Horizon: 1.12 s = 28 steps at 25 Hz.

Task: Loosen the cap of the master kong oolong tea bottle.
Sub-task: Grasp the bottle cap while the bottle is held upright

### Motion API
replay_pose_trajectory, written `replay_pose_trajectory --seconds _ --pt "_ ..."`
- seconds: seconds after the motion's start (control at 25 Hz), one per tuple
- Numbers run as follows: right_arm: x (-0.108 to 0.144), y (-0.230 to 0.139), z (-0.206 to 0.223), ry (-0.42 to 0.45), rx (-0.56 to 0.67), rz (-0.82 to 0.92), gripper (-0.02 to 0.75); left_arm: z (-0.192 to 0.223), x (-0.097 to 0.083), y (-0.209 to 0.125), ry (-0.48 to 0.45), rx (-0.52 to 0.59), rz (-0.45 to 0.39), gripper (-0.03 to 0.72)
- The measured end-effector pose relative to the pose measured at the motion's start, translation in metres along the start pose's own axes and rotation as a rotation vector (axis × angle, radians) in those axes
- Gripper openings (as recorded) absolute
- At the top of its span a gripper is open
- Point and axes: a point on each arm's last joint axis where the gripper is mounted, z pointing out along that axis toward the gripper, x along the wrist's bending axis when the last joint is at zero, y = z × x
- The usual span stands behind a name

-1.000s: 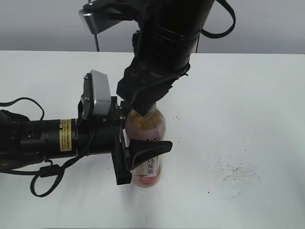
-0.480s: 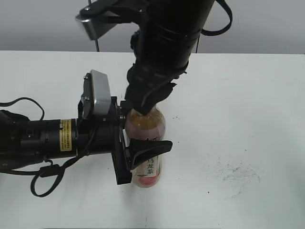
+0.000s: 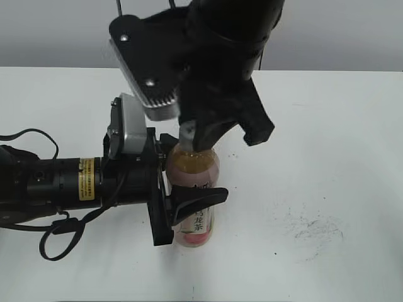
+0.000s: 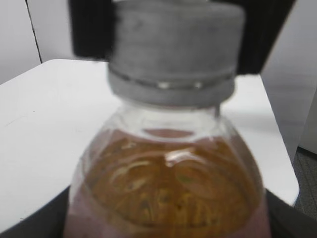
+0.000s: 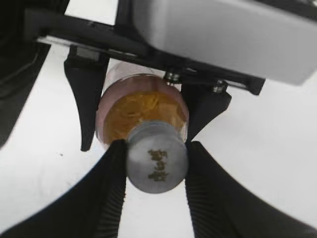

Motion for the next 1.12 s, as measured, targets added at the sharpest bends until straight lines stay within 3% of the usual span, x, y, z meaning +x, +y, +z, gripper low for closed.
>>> replay_pose_trajectory --seconds 0.36,0.52,0.68,0.92,1.12 --pt "0.0002 0.0007 -0.0015 -0.007 -0.005 -0.848 0.274 0.0000 -0.0006 0.0001 -0.006 -0.001 0.010 0.446" --pt "0.0000 0.0012 -0.0015 -0.013 -0.009 -0.973 0.274 0.0002 -0.0008 0.0002 -0.007 -0.002 0.009 0.446" --pt "0.0001 0.0008 -0.0015 -0.009 -0.006 -0.719 0.299 0.0002 -0.0009 0.0002 -0.008 -0.002 0.008 0.446" --pt "-0.0002 -0.0005 -0.0015 -0.009 0.005 -0.010 0.539 0.0000 -0.0005 0.0002 -0.006 -0.002 -0.001 0.446" --pt "-0.0002 -0.0004 -0.0015 -0.010 0.002 0.485 0.578 0.0000 -0.0005 0.0002 -0.006 -0.002 -0.001 0.446"
